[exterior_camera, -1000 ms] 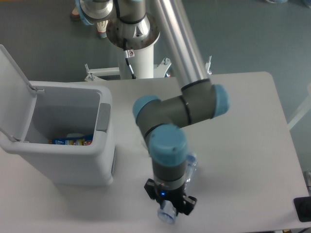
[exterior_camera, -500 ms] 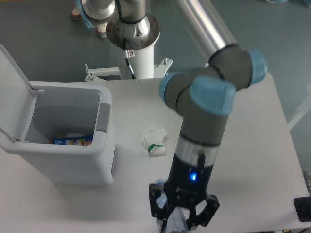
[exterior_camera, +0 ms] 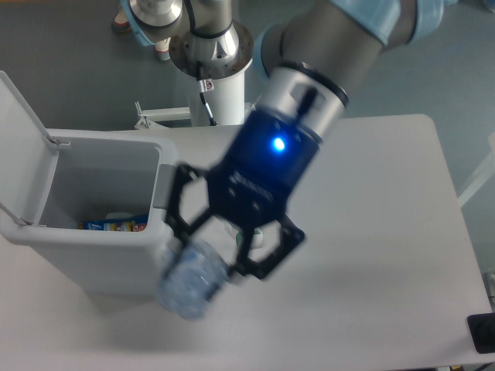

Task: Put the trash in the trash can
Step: 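Carry the bottle over the grey bin and open the gripper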

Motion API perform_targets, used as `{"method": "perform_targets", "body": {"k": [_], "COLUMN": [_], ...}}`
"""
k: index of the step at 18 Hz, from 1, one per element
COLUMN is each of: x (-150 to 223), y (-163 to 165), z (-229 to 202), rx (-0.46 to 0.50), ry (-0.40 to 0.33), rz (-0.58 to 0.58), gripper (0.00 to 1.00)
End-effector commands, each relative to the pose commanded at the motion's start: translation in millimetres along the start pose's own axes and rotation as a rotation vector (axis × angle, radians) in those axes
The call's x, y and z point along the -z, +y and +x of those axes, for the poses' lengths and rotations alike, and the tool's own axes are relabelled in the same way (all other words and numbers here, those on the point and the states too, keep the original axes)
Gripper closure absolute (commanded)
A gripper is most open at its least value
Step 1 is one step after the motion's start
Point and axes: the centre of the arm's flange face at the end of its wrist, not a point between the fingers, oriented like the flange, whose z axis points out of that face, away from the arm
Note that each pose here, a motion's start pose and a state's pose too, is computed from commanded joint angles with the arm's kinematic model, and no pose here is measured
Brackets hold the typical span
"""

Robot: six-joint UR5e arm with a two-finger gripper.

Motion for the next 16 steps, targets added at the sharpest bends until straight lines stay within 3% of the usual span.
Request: {"method": "perform_targets", "body": {"k": [9, 10, 11, 12, 16], "x": [-36.6, -35.1, -35.2, -35.4, -30.0], "y": [96.7, 102.4, 106.4, 107.1, 107.0], "z": [83.8, 88.7, 89.3, 89.1, 80.5], "rx": [-0.199, -0.218, -0.232, -0.237, -0.206], "ry": [0.131, 0.135, 0.137, 0.138, 0.124], "rz": [-0.102, -0.105, -0.106, -0.107, -0.105], "gripper": [0.91, 0.77, 0.35, 0.0, 0.0]}}
